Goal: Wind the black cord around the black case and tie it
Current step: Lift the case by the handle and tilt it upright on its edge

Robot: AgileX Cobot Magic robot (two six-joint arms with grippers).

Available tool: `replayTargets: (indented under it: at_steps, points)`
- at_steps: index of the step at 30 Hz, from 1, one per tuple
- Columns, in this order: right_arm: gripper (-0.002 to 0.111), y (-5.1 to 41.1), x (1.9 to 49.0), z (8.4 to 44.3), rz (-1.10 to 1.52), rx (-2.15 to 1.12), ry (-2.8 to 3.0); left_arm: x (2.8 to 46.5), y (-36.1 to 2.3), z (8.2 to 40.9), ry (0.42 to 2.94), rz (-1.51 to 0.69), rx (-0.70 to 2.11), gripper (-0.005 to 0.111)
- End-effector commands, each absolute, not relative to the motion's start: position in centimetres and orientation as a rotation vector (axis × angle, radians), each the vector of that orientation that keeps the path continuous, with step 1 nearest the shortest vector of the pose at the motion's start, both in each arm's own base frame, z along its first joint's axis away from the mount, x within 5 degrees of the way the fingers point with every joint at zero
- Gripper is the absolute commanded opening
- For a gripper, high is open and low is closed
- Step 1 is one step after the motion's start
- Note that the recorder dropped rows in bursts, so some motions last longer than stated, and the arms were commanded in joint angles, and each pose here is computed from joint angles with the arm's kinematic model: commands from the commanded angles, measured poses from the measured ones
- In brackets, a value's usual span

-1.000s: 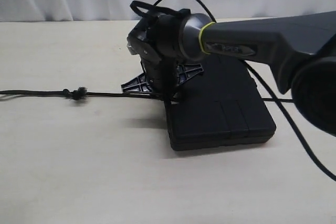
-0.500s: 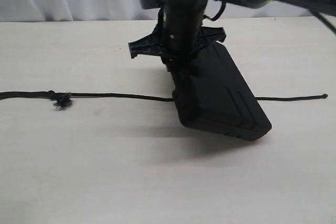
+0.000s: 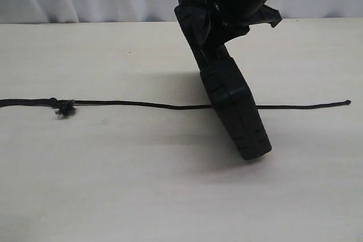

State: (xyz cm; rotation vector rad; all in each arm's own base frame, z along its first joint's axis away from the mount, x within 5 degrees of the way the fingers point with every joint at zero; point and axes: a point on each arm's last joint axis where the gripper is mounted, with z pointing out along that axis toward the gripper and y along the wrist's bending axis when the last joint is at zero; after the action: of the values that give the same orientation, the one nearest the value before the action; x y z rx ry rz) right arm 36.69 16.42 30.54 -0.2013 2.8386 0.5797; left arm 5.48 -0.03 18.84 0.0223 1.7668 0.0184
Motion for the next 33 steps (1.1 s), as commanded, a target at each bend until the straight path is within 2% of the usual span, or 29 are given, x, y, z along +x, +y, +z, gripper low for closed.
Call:
replayTargets:
  at_steps: [1,4,10,33]
  points:
    - [0.004,14.6,36.9,31.4,0.812,-0.212,2.758,5.5,-0.1,18.9,1.754,0.012,0.026,0.0]
    - [0.004,12.9,37.3,30.2,0.857,-0.162,2.769,5.5,-0.1,18.9,1.754,0.012,0.026,0.0]
    - [0.004,9.8,37.7,28.1,0.779,-0.081,2.807,5.5,-0.1,18.9,1.754,0.012,0.026,0.0]
    - [0.004,6.8,38.3,27.2,0.229,-0.238,2.826,5.5,-0.1,18.8,1.762,0.011,0.027,0.0]
